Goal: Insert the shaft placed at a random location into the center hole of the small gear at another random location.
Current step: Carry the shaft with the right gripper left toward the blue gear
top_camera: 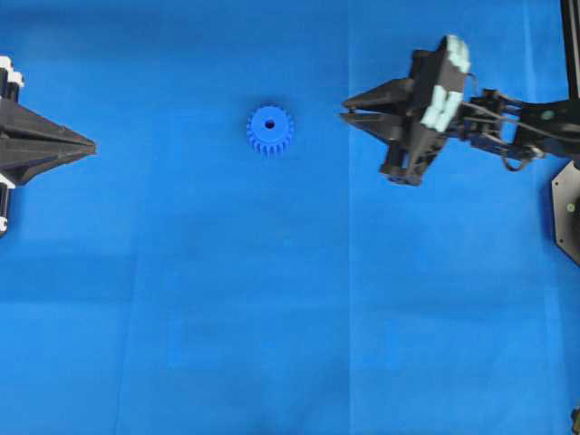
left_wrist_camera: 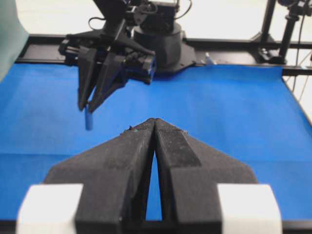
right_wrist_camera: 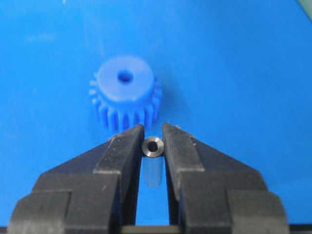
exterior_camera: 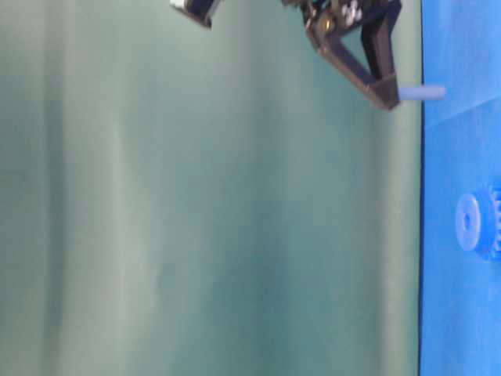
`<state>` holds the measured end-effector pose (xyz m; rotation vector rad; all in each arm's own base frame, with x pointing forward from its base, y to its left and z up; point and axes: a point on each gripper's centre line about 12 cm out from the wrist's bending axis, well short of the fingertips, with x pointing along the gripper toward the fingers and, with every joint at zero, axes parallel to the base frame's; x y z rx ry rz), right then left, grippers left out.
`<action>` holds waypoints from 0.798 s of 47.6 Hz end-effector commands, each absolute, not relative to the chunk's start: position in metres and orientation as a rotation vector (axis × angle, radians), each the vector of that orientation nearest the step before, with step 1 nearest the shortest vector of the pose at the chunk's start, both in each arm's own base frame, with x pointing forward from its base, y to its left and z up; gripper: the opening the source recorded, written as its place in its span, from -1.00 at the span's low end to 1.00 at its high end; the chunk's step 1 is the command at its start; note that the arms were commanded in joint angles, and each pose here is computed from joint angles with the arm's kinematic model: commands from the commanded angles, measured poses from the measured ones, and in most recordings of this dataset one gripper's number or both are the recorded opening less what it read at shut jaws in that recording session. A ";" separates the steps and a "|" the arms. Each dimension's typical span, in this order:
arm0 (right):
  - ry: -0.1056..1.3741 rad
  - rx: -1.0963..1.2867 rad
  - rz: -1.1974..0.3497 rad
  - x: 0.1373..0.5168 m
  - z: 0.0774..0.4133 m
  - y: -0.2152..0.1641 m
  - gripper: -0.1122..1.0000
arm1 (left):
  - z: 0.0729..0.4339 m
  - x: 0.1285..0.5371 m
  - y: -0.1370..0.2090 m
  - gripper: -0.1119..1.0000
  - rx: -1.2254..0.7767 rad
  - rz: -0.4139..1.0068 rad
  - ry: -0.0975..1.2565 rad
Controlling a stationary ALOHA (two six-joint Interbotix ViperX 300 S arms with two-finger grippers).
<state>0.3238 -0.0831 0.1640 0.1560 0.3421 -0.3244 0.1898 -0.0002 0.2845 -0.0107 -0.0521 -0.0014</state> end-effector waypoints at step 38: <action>0.303 0.134 -0.278 0.425 0.188 -0.097 -0.75 | 0.288 0.191 0.000 -0.79 -0.012 0.000 -0.054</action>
